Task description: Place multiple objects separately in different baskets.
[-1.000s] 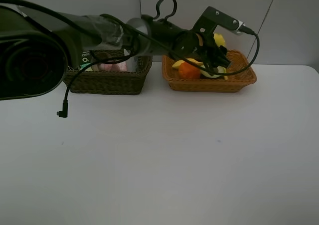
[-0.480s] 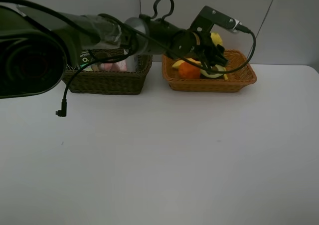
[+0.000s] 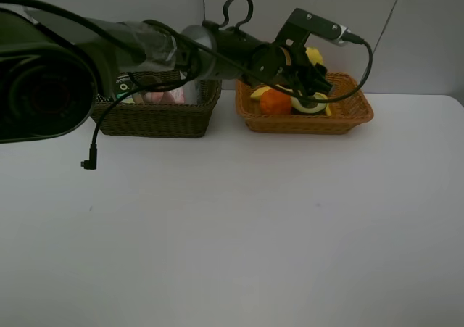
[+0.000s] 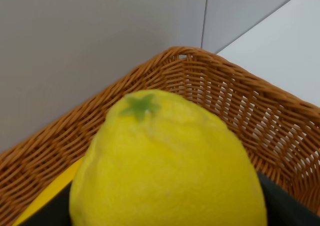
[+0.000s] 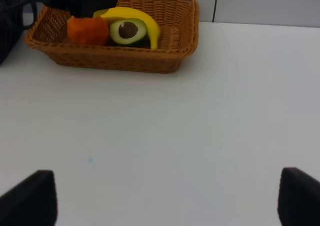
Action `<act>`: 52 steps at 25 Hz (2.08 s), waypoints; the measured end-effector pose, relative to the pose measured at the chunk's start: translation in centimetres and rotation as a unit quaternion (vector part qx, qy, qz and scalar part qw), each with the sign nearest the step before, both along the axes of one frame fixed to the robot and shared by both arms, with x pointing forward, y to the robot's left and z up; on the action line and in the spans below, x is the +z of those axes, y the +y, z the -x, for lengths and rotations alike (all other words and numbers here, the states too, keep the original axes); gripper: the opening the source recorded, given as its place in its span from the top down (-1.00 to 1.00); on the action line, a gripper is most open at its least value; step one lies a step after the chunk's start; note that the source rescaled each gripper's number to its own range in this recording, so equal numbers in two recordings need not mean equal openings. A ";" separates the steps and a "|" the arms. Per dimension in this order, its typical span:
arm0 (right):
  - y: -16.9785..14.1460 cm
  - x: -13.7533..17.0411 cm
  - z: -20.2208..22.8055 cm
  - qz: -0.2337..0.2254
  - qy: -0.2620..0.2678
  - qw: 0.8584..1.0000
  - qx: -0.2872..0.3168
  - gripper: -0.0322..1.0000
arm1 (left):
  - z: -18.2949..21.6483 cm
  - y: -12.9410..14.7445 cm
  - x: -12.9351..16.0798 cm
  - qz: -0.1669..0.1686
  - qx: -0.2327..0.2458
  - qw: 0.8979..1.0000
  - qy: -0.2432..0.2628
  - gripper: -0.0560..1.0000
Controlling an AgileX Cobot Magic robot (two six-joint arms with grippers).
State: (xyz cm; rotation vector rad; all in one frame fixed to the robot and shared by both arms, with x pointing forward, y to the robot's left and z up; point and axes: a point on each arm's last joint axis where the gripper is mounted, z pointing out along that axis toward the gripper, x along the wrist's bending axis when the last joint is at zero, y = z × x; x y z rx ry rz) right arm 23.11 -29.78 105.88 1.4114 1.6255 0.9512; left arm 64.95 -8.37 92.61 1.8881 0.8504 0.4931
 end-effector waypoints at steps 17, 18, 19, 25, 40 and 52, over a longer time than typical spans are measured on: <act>0.0 0.0 0.0 0.000 0.000 1.000 0.000 -0.80 | -1.5 1.6 -0.2 -0.001 0.020 1.000 0.001 -0.98; 0.0 0.0 0.0 0.000 0.000 1.000 0.000 -0.80 | -1.5 1.6 -0.2 0.000 0.020 1.000 0.001 -0.99; 0.0 0.0 0.0 0.000 0.000 1.000 0.000 -0.80 | -1.5 1.6 -0.2 0.000 0.020 1.000 0.001 -0.99; 0.0 0.0 0.0 0.000 0.000 1.000 0.000 -0.80 | -1.5 1.6 -0.2 0.000 0.020 1.000 0.001 -1.00; 0.0 0.0 0.0 0.000 0.000 1.000 0.000 -0.80 | -1.1 1.9 -0.1 -0.030 0.020 0.999 0.028 -1.00; 0.0 0.0 0.0 0.000 0.000 1.000 0.000 -0.80 | 1.4 3.4 6.3 -0.084 0.023 0.991 0.105 -1.00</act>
